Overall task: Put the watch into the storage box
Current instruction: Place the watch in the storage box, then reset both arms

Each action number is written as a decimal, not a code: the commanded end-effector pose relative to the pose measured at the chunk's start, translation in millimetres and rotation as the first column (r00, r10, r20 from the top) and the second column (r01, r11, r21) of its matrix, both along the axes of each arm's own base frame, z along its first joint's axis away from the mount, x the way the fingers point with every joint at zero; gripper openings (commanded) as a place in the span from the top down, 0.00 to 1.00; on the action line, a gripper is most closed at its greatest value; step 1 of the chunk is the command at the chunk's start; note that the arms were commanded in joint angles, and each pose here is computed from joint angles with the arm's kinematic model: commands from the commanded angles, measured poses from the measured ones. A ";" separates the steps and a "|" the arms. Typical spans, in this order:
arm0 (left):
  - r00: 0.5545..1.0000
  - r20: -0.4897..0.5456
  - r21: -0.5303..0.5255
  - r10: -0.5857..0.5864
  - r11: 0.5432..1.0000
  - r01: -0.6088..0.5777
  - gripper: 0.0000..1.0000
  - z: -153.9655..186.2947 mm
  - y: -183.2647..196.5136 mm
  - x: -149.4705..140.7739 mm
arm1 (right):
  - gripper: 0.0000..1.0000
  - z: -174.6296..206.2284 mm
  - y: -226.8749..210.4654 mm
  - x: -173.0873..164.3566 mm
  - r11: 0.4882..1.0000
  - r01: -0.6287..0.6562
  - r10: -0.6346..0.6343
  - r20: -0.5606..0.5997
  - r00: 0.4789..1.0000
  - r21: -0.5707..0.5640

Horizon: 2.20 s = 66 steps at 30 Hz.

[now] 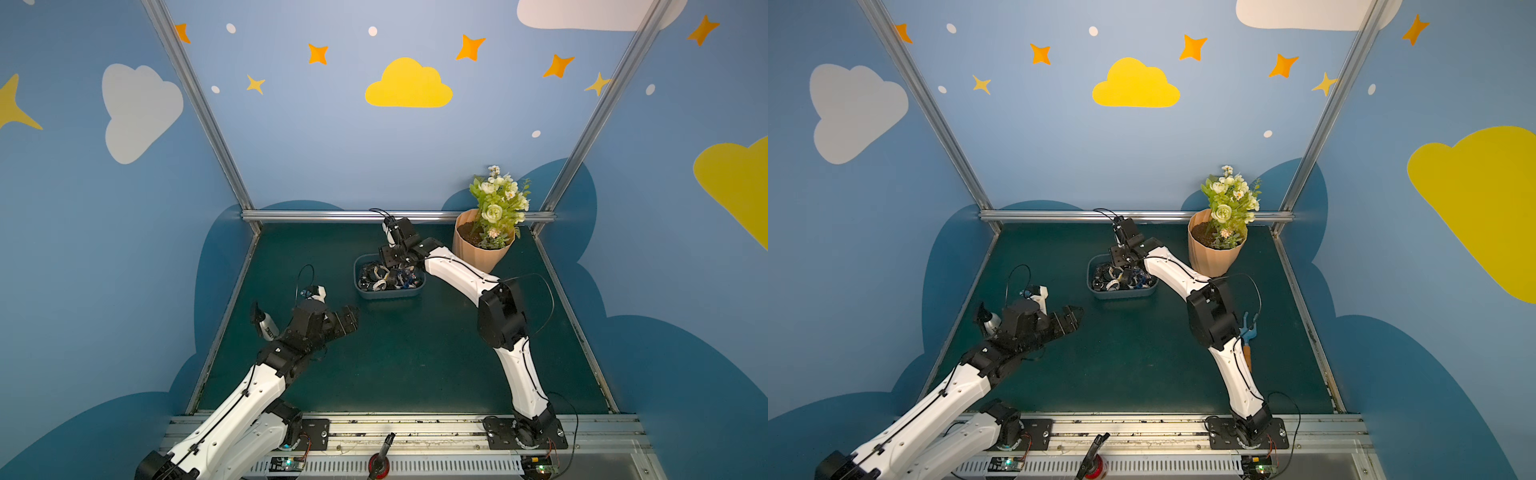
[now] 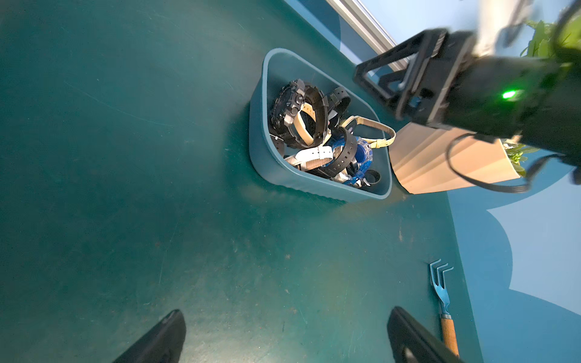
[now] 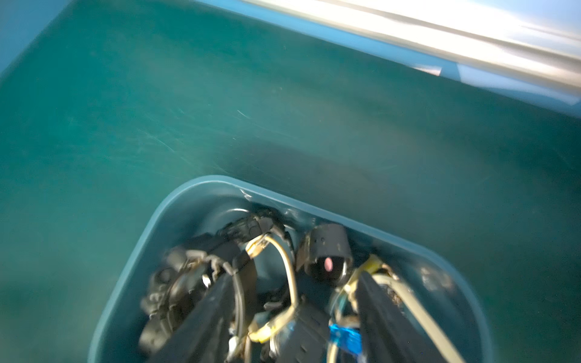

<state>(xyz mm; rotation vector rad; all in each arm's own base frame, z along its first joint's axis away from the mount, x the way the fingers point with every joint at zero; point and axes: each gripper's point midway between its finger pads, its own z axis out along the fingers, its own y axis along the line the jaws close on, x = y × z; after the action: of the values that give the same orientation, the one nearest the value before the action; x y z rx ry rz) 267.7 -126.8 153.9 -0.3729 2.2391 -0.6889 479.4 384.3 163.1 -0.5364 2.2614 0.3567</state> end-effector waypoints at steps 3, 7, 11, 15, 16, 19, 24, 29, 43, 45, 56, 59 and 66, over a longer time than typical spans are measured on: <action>1.000 0.015 0.024 0.009 1.000 -0.009 0.00 2.6 4.7 0.4 | 0.20 106.3 -29.8 -19.2 0.987 0.011 -0.038 0.164 0.986 0.162; 0.999 0.025 0.020 0.025 0.999 -0.025 0.00 5.2 7.8 -0.1 | 0.18 109.1 -64.9 -43.3 0.971 0.051 -0.089 0.154 0.984 0.232; 0.995 0.082 0.032 0.064 0.997 -0.067 0.00 10.9 17.2 1.2 | 0.16 95.8 -110.8 -74.9 0.960 0.138 -0.185 0.183 0.966 0.243; 0.963 0.227 0.082 0.147 0.982 -0.169 0.00 28.7 40.6 7.6 | 0.14 79.8 -174.3 -108.2 0.949 0.257 -0.300 0.279 0.912 0.182; 0.944 0.268 0.106 0.191 0.968 -0.226 0.00 35.6 52.8 8.6 | 0.14 78.3 -192.5 -114.4 0.942 0.299 -0.332 0.300 0.894 0.151; 0.866 0.405 0.186 0.292 0.901 -0.391 0.00 49.5 88.2 10.2 | 0.13 69.3 -243.1 -127.4 0.908 0.417 -0.403 0.362 0.841 0.044; 0.785 0.555 0.296 0.276 0.816 -0.496 0.00 47.5 111.5 14.0 | 0.13 55.7 -312.2 -143.6 0.799 0.601 -0.538 0.438 0.720 -0.008; 0.777 0.553 0.384 0.301 0.736 -0.557 0.00 27.7 136.9 27.8 | 0.13 27.3 -347.7 -134.9 0.749 0.662 -0.566 0.503 0.653 -0.016; 0.867 0.430 0.446 0.253 0.775 -0.448 0.00 -44.8 160.7 100.0 | 0.13 -10.0 -369.1 -105.8 0.809 0.587 -0.515 0.520 0.681 0.032; 0.890 0.397 0.462 0.224 0.789 -0.405 0.00 -65.4 158.1 112.6 | 0.13 -17.3 -365.6 -107.4 0.836 0.547 -0.490 0.495 0.718 0.035; 0.907 0.325 0.472 0.267 0.786 -0.400 0.00 -71.0 166.0 121.0 | 0.11 -71.6 -375.9 -86.1 0.845 0.531 -0.515 0.374 0.772 0.069; 0.907 0.326 0.471 0.268 0.785 -0.401 0.00 -71.0 166.5 121.2 | 0.08 -72.2 -375.3 -87.1 0.847 0.527 -0.511 0.363 0.779 0.063; 0.906 0.327 0.471 0.268 0.786 -0.402 0.00 -70.8 166.4 121.0 | 0.08 -72.1 -375.4 -87.4 0.848 0.527 -0.511 0.366 0.778 0.062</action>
<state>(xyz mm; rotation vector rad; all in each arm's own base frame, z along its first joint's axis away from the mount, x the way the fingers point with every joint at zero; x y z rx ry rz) 387.5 38.3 80.5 -0.3635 1.9490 0.0926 389.8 6.5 85.0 0.0235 1.9562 -0.0987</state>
